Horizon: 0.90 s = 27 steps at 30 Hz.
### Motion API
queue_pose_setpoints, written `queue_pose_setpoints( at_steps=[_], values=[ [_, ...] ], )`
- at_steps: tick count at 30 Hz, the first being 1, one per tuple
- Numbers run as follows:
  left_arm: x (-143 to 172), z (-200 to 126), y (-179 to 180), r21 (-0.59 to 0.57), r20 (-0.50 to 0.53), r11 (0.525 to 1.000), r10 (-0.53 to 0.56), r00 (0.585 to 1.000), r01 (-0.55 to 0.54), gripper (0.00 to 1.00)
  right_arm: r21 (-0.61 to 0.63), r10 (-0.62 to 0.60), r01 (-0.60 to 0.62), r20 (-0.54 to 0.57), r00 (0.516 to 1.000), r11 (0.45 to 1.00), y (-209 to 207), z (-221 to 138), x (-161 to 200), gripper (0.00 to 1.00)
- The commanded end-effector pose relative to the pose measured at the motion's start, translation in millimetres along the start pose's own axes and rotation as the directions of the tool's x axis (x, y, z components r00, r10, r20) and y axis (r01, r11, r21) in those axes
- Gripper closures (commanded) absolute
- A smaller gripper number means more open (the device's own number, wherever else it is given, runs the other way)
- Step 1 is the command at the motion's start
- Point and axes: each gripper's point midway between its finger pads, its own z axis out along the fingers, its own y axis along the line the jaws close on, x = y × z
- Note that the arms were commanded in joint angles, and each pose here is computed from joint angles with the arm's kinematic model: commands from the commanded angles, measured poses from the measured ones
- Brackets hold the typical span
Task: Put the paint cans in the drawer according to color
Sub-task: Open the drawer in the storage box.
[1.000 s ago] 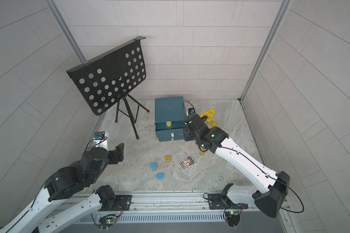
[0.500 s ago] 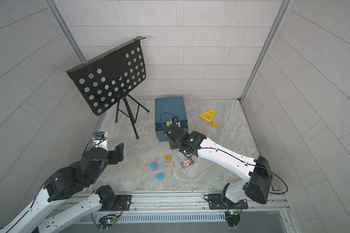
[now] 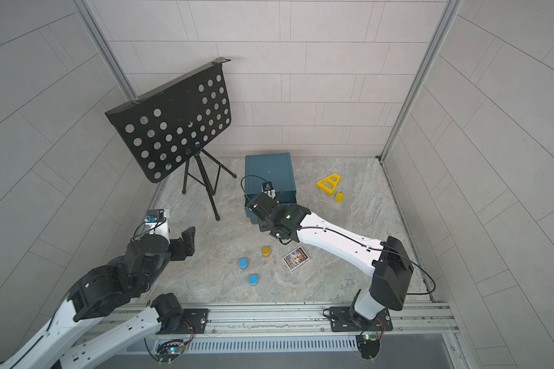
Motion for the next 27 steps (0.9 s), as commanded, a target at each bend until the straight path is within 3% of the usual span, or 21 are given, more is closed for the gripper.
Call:
queue_pose_setpoints(
  at_steps=[1,9,17,27],
  values=[
    [2.3,-0.8,4.3,-0.012,0.0,1.0,0.008,1.0,-0.008,0.15,0.026,0.002,-0.002,0.012,1.0,1.0,-3.0,0.5,-2.9,0.7],
    [1.9,-1.0,4.3,-0.01,0.002,1.0,0.005,1.0,-0.005,0.15,0.055,-0.001,0.001,0.009,1.0,0.999,-9.3,4.1,1.9,0.69],
    [1.5,-1.6,4.8,-0.01,0.005,1.0,0.003,1.0,-0.003,0.14,0.046,0.011,-0.011,0.003,1.0,0.999,-7.4,3.0,3.8,0.95],
    [1.9,-0.7,3.8,-0.009,0.003,1.0,0.005,1.0,-0.005,0.14,0.048,-0.013,0.013,0.007,1.0,0.999,-10.0,-15.8,25.8,0.98]
  ],
)
